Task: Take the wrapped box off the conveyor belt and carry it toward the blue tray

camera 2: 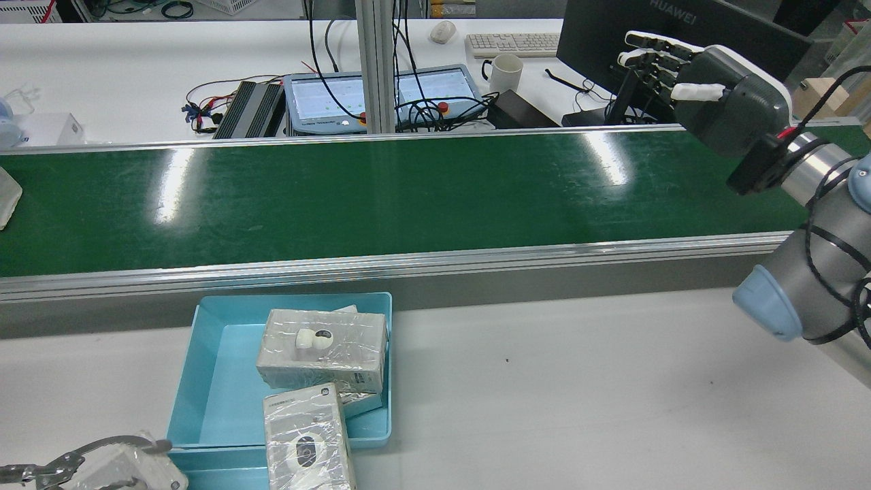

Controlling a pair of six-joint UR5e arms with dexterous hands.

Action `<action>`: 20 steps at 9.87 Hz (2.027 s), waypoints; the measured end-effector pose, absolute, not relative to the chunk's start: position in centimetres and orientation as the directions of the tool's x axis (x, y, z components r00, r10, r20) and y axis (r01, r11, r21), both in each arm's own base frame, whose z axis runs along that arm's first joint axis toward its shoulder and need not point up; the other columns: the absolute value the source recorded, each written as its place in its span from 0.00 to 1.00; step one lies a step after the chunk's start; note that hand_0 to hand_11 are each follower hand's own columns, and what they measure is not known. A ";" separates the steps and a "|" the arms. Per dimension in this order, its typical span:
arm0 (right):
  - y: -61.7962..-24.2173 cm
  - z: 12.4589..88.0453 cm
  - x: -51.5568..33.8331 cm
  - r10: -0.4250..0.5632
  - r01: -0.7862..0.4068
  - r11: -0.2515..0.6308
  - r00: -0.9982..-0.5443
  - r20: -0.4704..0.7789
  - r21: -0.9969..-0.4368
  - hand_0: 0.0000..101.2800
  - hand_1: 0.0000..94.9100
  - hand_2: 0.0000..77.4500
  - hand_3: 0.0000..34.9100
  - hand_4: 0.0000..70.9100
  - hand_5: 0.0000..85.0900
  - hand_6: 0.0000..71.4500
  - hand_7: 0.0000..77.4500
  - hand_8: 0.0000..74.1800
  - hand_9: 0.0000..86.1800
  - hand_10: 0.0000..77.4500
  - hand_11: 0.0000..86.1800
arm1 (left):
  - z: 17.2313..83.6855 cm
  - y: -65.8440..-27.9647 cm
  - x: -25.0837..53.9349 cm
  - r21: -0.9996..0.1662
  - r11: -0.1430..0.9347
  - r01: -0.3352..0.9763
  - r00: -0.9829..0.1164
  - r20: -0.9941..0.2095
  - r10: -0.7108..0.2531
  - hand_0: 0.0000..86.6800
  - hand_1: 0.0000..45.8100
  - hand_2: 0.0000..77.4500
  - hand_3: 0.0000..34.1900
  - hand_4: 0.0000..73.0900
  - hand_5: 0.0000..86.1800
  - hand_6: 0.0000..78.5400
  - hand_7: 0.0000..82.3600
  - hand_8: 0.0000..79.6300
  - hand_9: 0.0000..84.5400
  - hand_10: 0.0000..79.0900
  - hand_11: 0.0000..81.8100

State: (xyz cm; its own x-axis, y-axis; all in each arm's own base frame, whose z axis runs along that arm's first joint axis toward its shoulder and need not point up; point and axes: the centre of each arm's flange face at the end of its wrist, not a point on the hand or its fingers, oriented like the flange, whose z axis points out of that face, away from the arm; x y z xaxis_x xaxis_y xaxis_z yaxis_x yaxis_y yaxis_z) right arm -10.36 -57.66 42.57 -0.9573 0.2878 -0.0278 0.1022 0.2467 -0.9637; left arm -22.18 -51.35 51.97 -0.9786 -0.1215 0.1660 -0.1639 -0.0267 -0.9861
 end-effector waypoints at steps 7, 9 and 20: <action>-57.6 42.4 -10.9 0.298 0.110 0.247 -0.954 -0.032 -0.963 0.44 0.08 0.13 0.00 0.26 0.15 0.22 0.43 0.18 0.21 0.03 0.04 | 52.0 -51.4 -22.2 -0.986 -0.027 -0.164 -0.979 0.166 -0.122 0.00 0.00 0.01 0.00 0.00 0.01 0.01 0.01 0.01 0.01 0.01 0.01; -57.6 42.4 -10.8 0.297 0.112 0.245 -0.954 -0.036 -0.963 0.44 0.08 0.11 0.00 0.26 0.15 0.22 0.41 0.18 0.21 0.03 0.04 | 52.0 -51.4 -22.2 -0.986 -0.027 -0.164 -0.979 0.166 -0.122 0.00 0.00 0.01 0.00 0.00 0.01 0.01 0.01 0.01 0.01 0.00 0.01; -57.7 42.1 -9.7 0.279 0.103 0.254 -0.960 -0.029 -0.962 0.49 0.17 0.20 0.00 0.25 0.16 0.18 0.37 0.18 0.17 0.01 0.03 | 52.0 -51.4 -22.2 -0.986 -0.027 -0.164 -0.979 0.166 -0.122 0.00 0.00 0.01 0.00 0.00 0.01 0.01 0.01 0.01 0.01 0.01 0.01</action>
